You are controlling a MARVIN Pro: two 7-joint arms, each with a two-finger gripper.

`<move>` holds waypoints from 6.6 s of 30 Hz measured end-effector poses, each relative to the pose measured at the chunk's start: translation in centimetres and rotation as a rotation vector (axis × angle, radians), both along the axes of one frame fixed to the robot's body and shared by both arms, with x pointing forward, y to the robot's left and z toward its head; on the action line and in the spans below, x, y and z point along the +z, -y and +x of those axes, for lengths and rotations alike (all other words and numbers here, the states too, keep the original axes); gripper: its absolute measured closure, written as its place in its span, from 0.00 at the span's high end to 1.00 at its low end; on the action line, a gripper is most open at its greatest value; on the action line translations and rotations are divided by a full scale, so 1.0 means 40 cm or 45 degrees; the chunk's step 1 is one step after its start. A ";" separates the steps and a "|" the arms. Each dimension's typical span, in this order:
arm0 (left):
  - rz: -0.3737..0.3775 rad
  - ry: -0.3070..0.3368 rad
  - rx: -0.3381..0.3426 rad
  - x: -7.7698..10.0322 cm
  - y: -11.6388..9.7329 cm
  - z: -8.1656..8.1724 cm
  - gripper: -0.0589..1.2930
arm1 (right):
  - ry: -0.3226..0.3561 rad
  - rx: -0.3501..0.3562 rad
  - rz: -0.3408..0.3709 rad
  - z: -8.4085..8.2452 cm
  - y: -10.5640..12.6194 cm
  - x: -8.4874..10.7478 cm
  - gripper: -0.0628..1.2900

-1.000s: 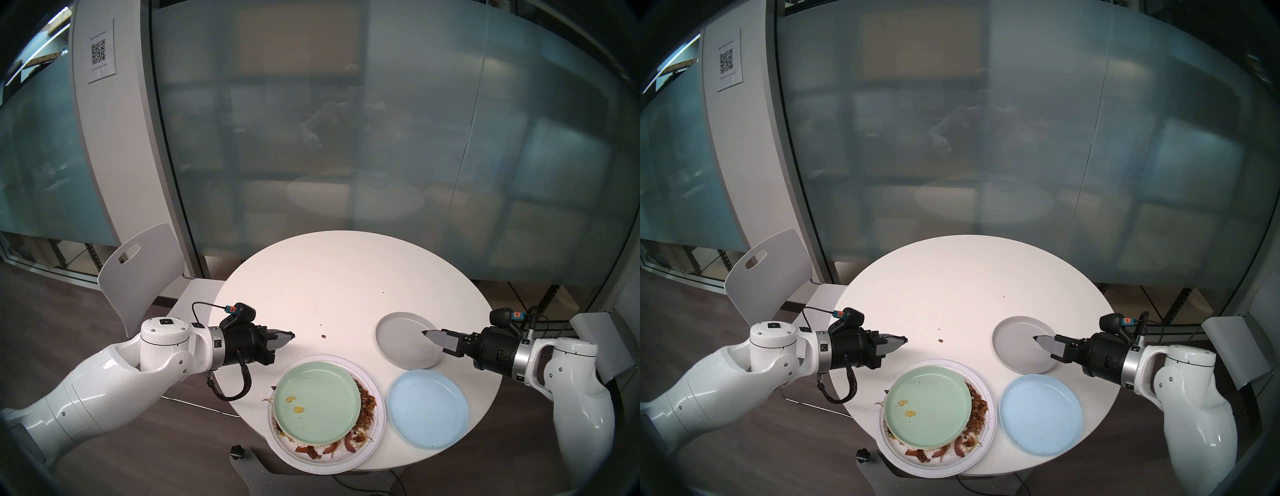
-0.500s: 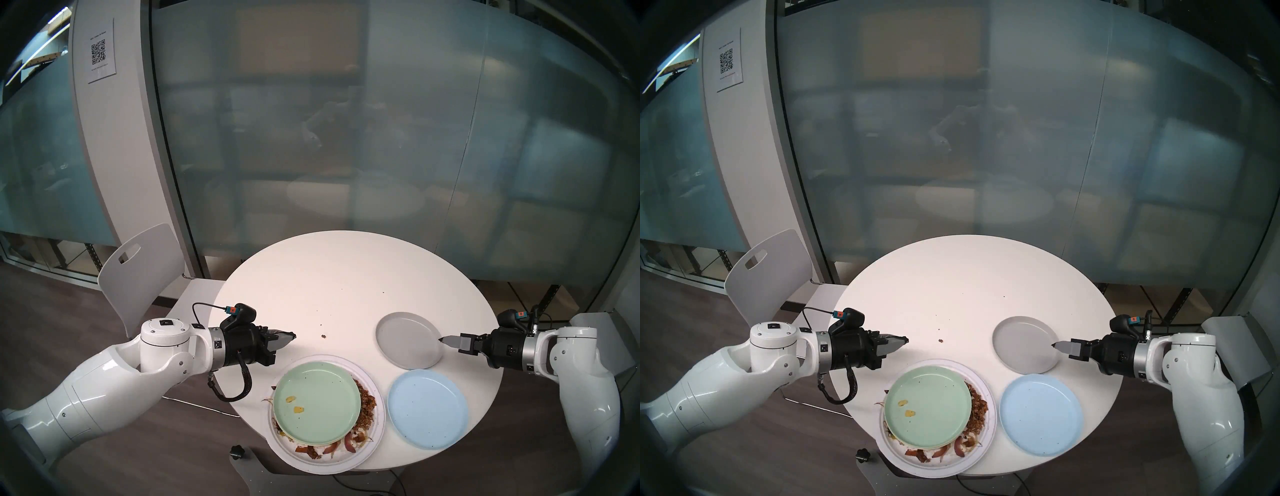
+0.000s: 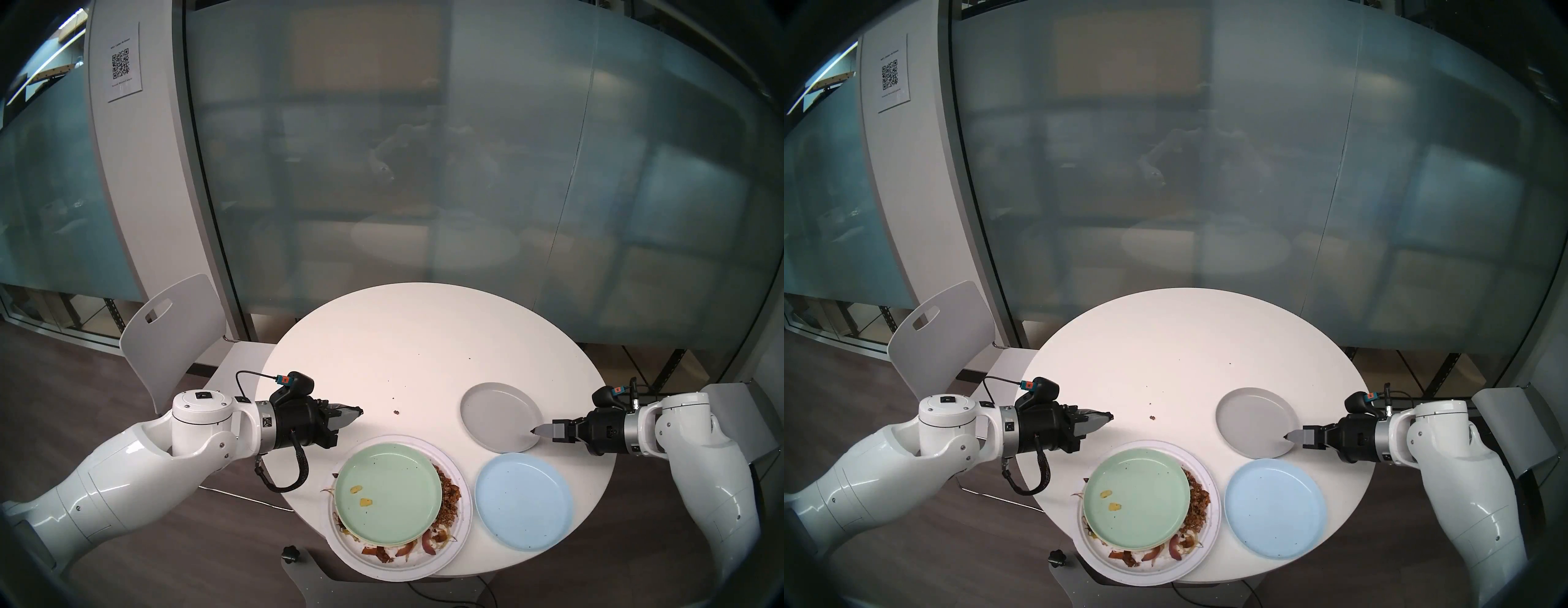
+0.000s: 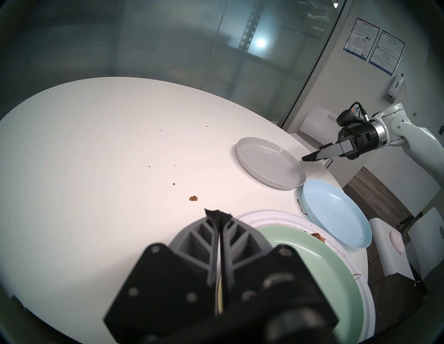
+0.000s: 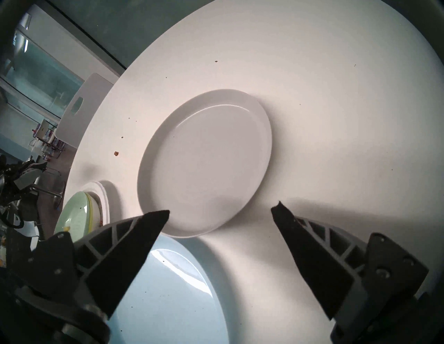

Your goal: Stack the plates into one stack

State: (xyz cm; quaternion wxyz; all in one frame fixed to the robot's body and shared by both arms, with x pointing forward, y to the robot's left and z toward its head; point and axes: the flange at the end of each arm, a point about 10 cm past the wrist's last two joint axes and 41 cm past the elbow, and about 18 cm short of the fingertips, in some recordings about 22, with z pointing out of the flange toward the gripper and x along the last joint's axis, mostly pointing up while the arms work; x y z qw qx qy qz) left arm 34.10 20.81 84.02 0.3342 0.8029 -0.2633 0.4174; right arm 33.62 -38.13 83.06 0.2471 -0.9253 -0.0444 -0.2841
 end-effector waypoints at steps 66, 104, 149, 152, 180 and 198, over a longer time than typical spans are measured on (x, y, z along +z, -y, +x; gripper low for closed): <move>-0.002 0.003 -0.001 0.001 0.000 0.000 0.08 | 0.076 -0.026 0.005 0.196 -0.010 0.033 0.03; -0.003 0.004 -0.002 0.002 0.000 0.000 0.08 | 0.090 0.483 0.278 0.072 -0.310 0.147 0.03; -0.003 0.004 -0.002 0.002 0.000 0.001 0.08 | -0.159 0.784 0.186 0.077 -0.507 0.031 0.03; -0.003 0.004 -0.002 0.002 0.000 0.001 0.08 | -0.154 0.807 0.176 0.080 -0.522 0.036 0.03; -0.002 0.005 -0.001 0.002 0.000 0.001 0.08 | -0.146 0.835 0.083 0.135 -0.559 0.030 0.03; -0.001 0.005 0.001 0.002 -0.001 0.001 0.08 | -0.156 0.865 0.092 0.138 -0.572 0.033 0.16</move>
